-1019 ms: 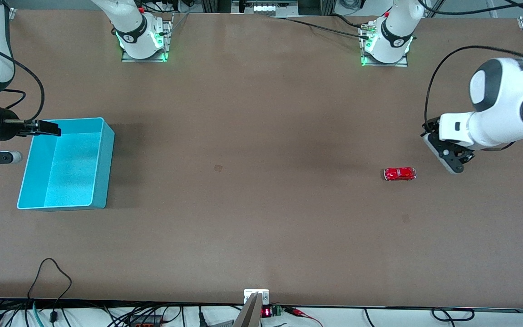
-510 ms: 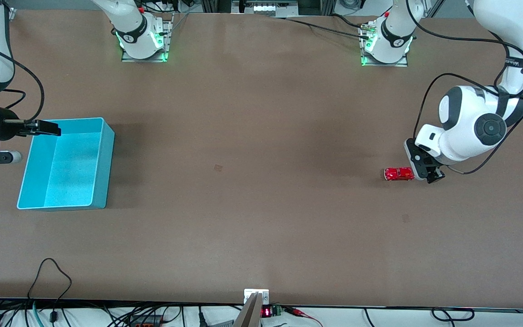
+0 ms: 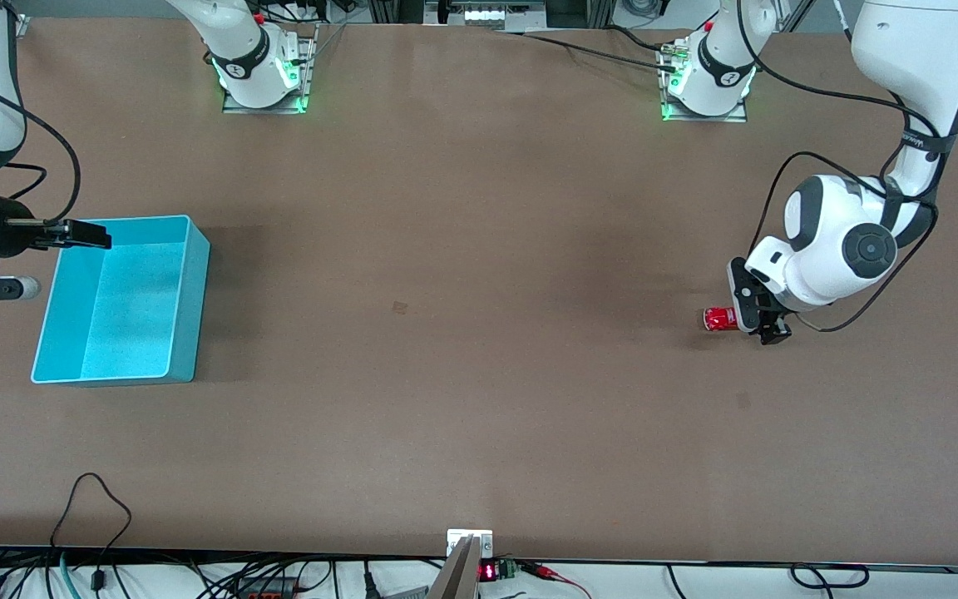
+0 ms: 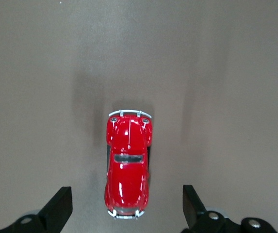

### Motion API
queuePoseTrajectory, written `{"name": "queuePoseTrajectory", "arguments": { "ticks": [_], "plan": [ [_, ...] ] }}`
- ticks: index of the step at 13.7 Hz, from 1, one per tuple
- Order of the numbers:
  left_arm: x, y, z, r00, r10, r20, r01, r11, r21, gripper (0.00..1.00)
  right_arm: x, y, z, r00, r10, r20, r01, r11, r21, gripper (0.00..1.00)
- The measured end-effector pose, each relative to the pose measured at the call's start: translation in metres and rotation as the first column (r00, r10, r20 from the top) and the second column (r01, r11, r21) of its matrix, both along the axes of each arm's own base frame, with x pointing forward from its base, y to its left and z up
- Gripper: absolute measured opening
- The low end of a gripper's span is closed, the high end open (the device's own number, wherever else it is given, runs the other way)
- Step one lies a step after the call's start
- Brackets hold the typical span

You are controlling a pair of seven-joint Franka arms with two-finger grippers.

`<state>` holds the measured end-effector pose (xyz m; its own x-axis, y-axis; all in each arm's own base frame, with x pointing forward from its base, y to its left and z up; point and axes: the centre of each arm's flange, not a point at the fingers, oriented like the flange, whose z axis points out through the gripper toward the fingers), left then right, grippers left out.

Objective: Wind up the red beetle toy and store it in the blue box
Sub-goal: 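Lower the left gripper over the red car and close on it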

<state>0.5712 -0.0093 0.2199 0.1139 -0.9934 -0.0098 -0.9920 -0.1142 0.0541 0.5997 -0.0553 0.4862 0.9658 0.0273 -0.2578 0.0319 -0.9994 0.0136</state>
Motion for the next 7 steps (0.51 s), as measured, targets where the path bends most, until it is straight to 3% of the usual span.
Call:
{"name": "queuePoseTrajectory", "arguments": {
  "ticks": [3,7],
  "plan": [
    [-0.001,-0.002,-0.007,0.998,-0.052,0.042,0.052,0.999,-0.004,1.0,0.0,0.0,0.0,1.0,0.001,0.0,-0.001,1.0,0.0,1.0],
    [-0.01,-0.003,-0.025,0.997,-0.067,0.045,0.067,0.998,-0.008,1.0,0.0,0.0,0.0,1.0,0.001,0.0,-0.001,1.0,0.0,1.0]
  ]
}}
